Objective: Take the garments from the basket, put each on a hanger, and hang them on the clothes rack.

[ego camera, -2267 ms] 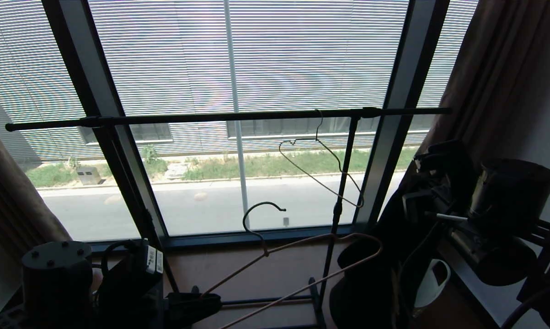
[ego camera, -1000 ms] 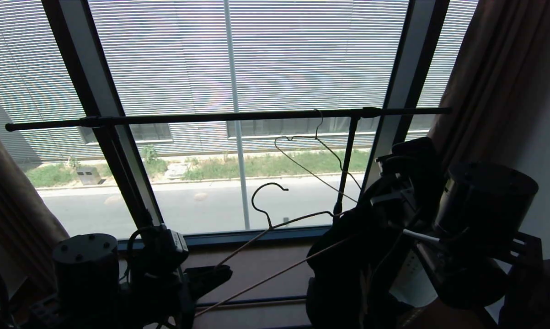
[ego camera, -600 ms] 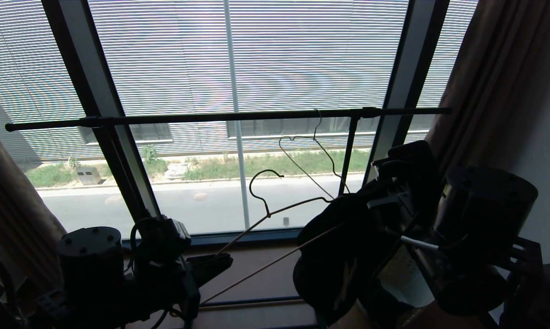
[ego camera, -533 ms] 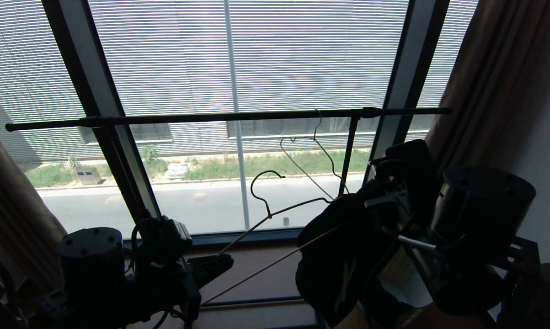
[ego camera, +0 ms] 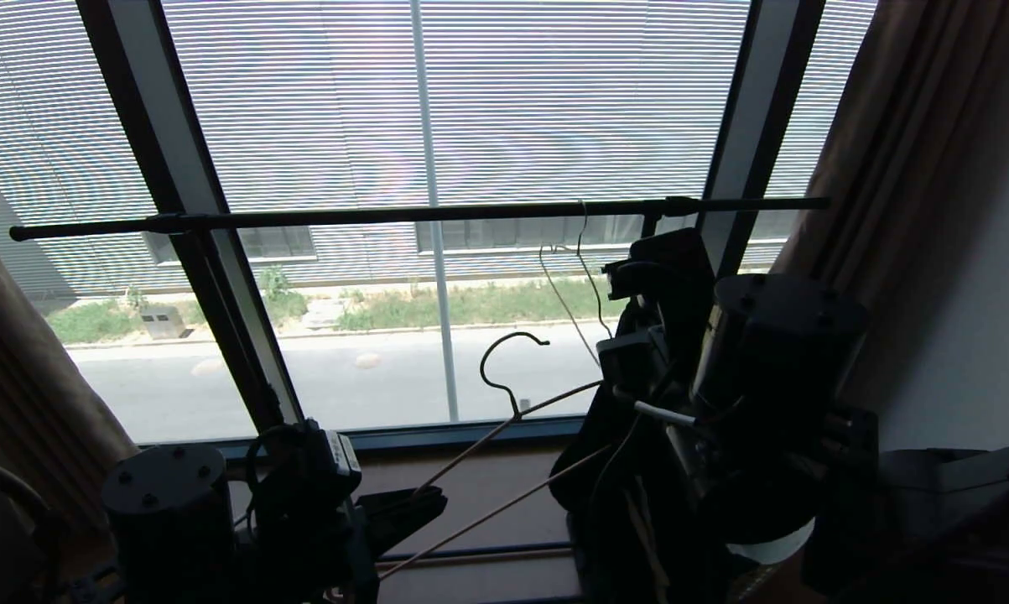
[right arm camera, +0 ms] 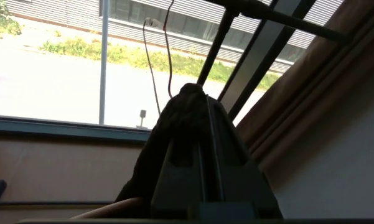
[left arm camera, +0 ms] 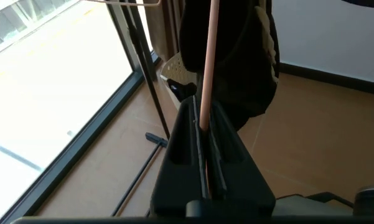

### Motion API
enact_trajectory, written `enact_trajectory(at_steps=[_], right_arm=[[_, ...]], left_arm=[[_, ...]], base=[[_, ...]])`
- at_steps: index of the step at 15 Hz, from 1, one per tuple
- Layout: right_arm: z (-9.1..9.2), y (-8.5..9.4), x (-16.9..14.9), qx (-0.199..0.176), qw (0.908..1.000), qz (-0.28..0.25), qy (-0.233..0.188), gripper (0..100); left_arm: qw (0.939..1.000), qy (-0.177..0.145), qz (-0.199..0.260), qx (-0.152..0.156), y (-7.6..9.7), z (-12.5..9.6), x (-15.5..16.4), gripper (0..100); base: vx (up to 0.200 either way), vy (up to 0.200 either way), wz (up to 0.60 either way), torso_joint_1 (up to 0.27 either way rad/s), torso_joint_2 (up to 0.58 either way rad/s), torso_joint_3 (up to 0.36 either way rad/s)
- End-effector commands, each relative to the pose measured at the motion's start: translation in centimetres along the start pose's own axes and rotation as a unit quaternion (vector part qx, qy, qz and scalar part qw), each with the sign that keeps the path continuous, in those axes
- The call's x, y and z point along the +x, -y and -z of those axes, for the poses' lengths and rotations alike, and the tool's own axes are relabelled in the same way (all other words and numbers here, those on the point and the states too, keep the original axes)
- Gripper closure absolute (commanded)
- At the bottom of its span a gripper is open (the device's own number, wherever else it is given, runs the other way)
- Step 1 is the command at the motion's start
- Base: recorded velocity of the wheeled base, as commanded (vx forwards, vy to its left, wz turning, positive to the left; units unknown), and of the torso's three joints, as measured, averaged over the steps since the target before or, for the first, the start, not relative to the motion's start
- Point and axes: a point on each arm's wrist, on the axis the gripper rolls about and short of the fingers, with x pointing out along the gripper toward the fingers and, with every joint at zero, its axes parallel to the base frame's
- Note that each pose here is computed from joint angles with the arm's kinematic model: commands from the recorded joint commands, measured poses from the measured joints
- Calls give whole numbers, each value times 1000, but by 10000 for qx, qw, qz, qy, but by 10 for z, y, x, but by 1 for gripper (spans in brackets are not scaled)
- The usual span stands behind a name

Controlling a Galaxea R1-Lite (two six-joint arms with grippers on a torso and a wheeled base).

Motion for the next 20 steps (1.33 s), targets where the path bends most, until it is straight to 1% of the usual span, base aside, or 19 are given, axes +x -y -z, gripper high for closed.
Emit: enact_trajectory(at_steps=[1,3,7,10,12,14,17,19,20], right_arm=[[0,-11,-11,5,9997,-230,43,100],[-1,-18,-22,74,9991,-416,84,100],[-5,-31,-41,280,9966,-748,184,100],[-7,-37,-50,300,9951,-910,232,100],[-7,-50,-63,296,9924,-1163,289,100],[-9,-56,-67,487,9906,-1240,300,100],[-10,-53,-67,509,9909,-1210,296,100],[-9,-41,-58,573,9947,-828,229,100],[-8,-36,-55,593,9953,-739,206,0]], left_arm=[[9999,-87,59,-49,2,5,4,100],[10000,-56,36,-48,0,4,5,100],[9997,170,-137,-56,-6,-2,3,100],[9997,164,-135,-82,-6,-1,4,100],[9997,157,-134,-93,-7,-1,5,100],[9997,165,-134,-151,-7,-1,5,100],[9997,165,-134,-151,-7,-1,5,100],[9997,158,-133,-155,-7,-1,5,100],[9997,160,-125,-154,-7,-1,5,100]], base=[[0,0,0,0,0,0],[0,0,0,0,0,0],[0,0,0,0,0,0],[0,0,0,0,0,0],[0,0,0,0,0,0],[0,0,0,0,0,0],[0,0,0,0,0,0],[0,0,0,0,0,0],[0,0,0,0,0,0]])
